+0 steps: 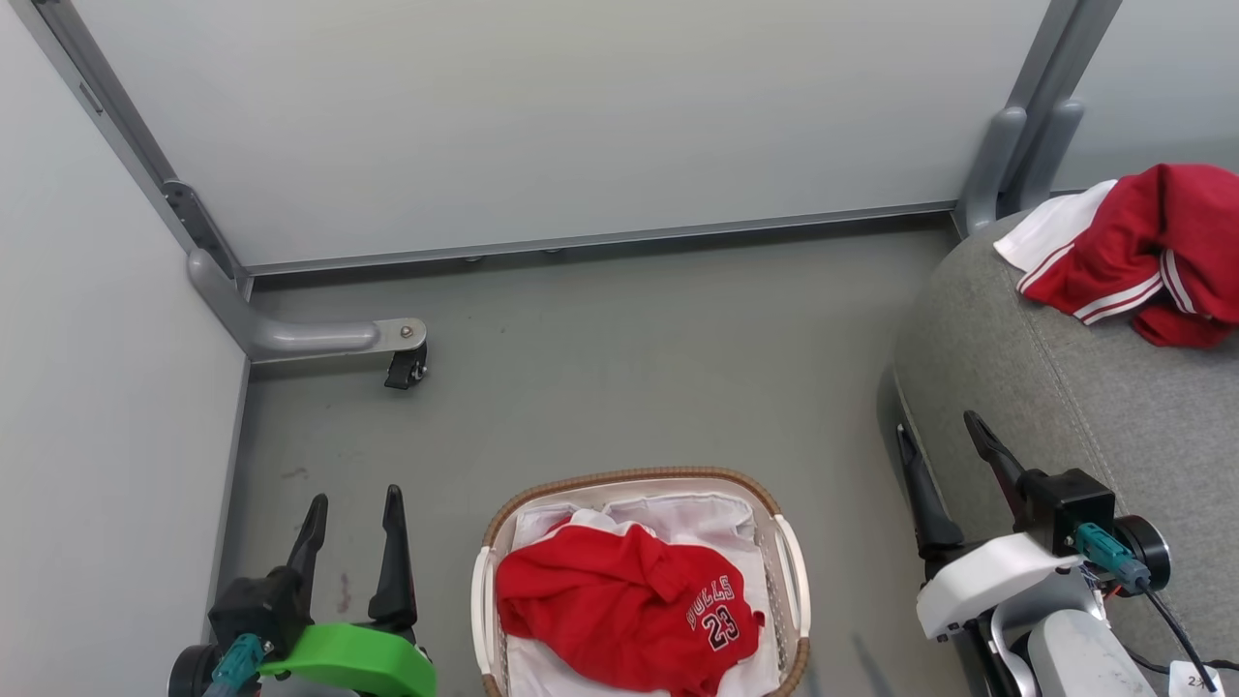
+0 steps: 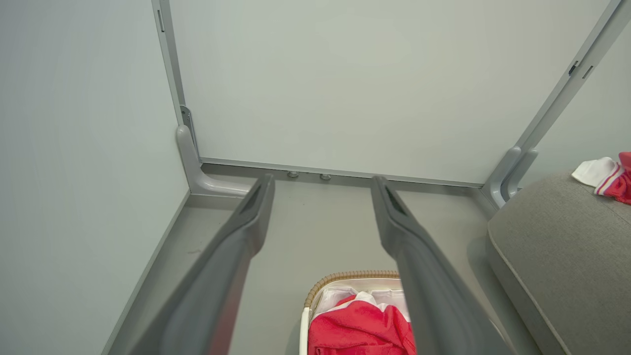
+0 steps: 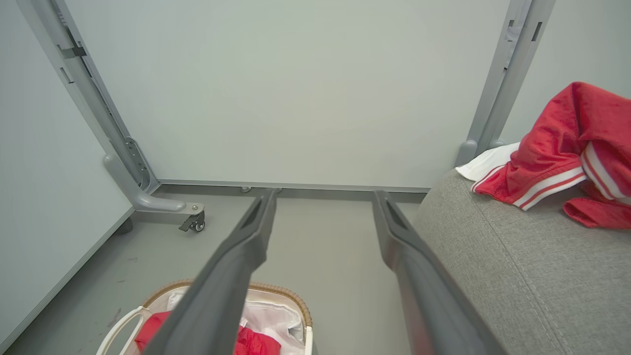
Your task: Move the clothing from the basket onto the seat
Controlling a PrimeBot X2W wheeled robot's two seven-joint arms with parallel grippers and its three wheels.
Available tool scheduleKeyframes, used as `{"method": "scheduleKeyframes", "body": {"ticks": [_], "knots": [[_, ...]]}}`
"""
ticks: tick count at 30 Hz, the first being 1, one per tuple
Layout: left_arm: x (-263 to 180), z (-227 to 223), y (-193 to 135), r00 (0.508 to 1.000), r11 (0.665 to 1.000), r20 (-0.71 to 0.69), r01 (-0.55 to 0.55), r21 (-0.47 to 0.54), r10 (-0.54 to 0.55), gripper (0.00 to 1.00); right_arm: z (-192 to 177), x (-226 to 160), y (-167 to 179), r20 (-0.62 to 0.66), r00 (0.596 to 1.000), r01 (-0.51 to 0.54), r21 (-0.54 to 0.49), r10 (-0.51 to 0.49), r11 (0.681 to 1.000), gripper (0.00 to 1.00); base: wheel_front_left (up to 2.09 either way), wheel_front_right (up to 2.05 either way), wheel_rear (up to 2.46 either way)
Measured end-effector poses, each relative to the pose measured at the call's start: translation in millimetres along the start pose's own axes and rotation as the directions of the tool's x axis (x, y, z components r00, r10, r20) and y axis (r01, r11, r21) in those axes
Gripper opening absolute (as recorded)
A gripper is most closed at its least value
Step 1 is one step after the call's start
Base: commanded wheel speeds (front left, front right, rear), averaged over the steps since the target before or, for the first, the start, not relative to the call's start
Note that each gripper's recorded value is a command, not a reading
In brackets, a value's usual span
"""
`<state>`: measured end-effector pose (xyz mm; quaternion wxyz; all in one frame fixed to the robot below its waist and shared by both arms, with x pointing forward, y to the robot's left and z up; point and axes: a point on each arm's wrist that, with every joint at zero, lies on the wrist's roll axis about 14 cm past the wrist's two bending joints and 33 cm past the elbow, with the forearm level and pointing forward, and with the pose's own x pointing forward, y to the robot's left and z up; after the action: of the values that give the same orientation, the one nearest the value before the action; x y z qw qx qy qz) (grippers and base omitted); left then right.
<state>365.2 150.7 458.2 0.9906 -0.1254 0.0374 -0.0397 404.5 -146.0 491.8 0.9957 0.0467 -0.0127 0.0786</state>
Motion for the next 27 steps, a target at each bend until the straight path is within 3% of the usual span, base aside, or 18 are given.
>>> {"method": "scheduleKeyframes", "body": {"ticks": [19,27], "knots": [[-3.6,-5.1,-3.9,1.0,1.0,-0.016,0.014,0.005,-0.014,1.0,1.9,0.1,1.9,0.006,1.0,-0.004,0.009,0.004,1.0,1.0,0.0,0.0,0.0],[9.2,-17.5,-23.4,0.994,0.996,-0.059,0.09,0.023,-0.089,1.0,1.9,9.0,-0.7,0.011,1.0,-0.001,0.009,0.001,1.0,1.0,0.0,0.0,0.0]]}}
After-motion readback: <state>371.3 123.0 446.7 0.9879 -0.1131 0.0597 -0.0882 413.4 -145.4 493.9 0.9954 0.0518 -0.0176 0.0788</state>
